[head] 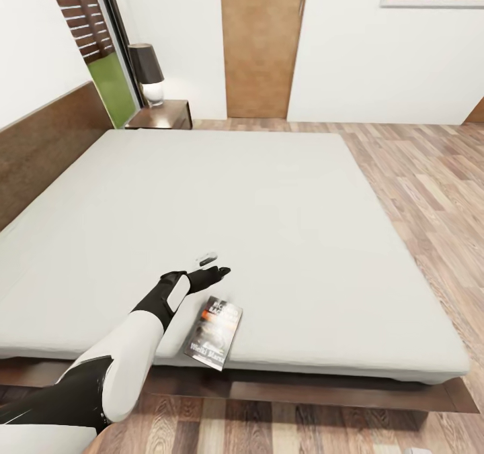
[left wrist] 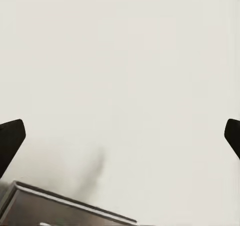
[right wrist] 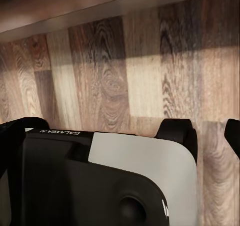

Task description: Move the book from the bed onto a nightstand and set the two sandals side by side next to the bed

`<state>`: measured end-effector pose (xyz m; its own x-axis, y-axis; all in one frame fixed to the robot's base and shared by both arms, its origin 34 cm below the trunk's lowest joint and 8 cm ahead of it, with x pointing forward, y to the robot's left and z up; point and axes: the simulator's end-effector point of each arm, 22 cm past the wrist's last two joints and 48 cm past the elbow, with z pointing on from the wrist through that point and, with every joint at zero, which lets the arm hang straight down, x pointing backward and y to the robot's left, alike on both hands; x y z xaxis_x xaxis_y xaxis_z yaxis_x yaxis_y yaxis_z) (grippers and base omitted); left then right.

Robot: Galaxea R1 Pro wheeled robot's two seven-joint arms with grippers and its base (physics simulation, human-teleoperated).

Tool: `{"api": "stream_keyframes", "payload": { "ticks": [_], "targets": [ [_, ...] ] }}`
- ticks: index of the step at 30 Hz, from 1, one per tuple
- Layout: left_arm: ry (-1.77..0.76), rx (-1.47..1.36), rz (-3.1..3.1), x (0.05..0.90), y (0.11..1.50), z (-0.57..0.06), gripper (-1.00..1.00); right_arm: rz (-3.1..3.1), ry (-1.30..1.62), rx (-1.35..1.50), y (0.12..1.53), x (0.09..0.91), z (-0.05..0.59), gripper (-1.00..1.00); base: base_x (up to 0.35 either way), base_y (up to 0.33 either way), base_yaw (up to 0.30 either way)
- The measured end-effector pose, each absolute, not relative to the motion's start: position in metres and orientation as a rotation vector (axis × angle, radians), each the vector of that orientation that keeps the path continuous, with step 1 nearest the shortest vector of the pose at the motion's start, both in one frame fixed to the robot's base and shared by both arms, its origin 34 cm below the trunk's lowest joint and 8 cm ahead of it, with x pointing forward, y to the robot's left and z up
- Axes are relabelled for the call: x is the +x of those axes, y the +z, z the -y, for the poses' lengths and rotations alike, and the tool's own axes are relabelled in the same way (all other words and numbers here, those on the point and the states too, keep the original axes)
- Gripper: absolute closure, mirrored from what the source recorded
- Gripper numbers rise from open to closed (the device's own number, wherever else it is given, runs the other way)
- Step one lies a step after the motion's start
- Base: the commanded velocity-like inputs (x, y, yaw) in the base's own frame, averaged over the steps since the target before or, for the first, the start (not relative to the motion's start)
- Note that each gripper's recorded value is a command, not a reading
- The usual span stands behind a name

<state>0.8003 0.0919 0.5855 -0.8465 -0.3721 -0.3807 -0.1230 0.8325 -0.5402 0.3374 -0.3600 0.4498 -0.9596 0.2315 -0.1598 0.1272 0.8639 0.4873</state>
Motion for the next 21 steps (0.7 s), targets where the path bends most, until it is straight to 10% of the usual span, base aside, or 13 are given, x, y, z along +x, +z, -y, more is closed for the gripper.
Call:
{"api": "stream_keyframes", "payload": {
  "ticks": [21],
  "targets": [
    [-0.704,-0.369,-2.531,0.8001,0.585,-0.0918,-1.0,-2.825,0.717,0.276,0.4497,0.3374,0.3599,-1.0,0.012,-0.017,0.0]
  ]
}}
